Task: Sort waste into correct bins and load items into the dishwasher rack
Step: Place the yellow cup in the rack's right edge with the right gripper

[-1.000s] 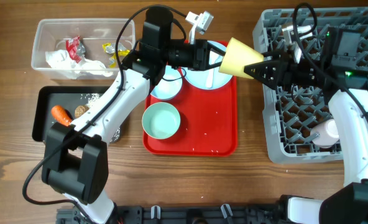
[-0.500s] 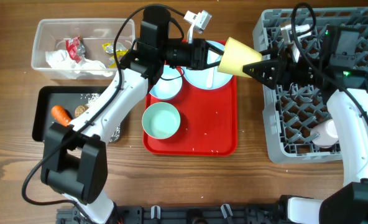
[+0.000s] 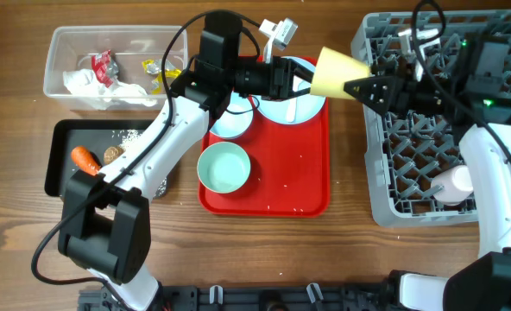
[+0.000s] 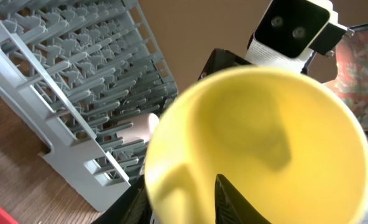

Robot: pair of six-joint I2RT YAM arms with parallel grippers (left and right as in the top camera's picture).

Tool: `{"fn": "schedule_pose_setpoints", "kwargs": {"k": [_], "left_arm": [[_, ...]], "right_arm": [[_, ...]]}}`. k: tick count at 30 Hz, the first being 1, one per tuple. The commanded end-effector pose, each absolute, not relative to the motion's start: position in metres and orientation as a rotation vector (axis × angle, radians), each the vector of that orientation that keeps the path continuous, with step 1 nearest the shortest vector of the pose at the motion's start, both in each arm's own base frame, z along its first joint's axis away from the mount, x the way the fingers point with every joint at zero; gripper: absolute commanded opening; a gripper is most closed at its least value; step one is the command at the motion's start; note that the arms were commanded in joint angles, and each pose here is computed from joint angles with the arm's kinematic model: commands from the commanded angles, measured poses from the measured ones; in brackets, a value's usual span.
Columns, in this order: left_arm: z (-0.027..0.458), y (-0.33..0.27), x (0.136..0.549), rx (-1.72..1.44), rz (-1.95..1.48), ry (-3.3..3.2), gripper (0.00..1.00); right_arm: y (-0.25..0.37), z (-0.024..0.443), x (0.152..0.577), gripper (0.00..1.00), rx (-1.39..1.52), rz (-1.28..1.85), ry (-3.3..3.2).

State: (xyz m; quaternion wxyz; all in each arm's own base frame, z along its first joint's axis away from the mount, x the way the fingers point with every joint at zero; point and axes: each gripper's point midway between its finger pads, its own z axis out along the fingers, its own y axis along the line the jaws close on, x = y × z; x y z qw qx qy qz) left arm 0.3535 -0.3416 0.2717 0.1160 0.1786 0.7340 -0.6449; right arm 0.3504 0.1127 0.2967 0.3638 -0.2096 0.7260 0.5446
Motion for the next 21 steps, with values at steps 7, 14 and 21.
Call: {"fn": "schedule_pose_setpoints", "kwargs": {"k": [7,14,21], "left_arm": [[0.283,-0.341,0.352,0.576,-1.868,2.102,0.36],[0.211,-0.318,0.389,0.266,-1.415,2.374,0.62],[0.145,-0.26,0.41,-0.068,-0.836,2.593,0.93]], "right_arm": [[0.053,0.285,0.37,0.28,-0.313,1.277,1.931],[-0.011,0.243,0.39,0.28,0.143,0.99,2.179],[-0.093,0.241,0.361,0.28,0.55,0.439,2.44]]}}
